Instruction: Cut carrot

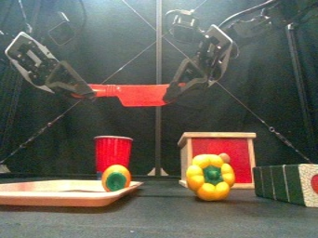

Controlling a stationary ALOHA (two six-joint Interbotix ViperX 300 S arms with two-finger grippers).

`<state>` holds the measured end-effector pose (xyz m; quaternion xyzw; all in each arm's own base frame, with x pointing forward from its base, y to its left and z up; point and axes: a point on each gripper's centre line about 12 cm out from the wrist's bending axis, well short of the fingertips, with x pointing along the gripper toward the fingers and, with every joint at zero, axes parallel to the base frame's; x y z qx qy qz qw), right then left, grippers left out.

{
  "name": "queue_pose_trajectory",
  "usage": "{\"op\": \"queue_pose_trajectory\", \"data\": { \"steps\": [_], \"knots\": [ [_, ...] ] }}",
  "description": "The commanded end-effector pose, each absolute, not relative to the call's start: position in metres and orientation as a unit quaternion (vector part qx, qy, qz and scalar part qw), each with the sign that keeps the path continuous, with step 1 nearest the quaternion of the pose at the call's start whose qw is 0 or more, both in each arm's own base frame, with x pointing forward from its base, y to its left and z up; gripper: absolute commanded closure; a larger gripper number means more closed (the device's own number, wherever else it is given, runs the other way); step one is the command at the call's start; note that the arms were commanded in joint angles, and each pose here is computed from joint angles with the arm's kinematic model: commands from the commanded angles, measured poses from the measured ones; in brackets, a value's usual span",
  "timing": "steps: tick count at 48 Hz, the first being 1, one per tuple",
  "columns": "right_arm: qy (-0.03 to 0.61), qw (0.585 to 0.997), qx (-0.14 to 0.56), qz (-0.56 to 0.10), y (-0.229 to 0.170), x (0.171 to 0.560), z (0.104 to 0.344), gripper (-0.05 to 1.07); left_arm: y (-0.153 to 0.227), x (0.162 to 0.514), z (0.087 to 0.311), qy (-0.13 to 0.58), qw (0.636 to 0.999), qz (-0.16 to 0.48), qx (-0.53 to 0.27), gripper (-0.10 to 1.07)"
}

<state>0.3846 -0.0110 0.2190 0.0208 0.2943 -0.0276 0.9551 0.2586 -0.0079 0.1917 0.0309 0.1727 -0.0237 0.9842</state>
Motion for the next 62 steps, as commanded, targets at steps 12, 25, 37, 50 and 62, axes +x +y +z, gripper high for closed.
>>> {"op": "queue_pose_trajectory", "data": {
  "steps": [12, 25, 37, 50, 62],
  "knots": [
    [0.284, 0.959, 0.017, -0.007, 0.005, 0.391, 0.221, 0.82, -0.016, 0.258, 0.191, 0.175, 0.983, -0.038, 0.03, 0.7],
    [0.304, 0.952, 0.007, 0.021, 0.028, 0.413, 0.198, 0.82, -0.045, 0.248, 0.179, 0.216, 0.974, -0.076, -0.008, 0.7],
    [0.314, 0.949, 0.013, 0.016, 0.027, 0.428, 0.187, 0.82, -0.049, 0.239, 0.166, 0.252, 0.964, -0.078, -0.021, 0.7],
    [0.328, 0.945, 0.012, 0.015, 0.027, 0.432, 0.174, 0.82, -0.048, 0.236, 0.158, 0.264, 0.961, -0.071, -0.03, 0.7],
    [0.346, 0.938, 0.01, 0.016, 0.029, 0.433, 0.159, 0.82, -0.049, 0.239, 0.145, 0.29, 0.954, -0.069, -0.025, 0.7]
  ]
}}
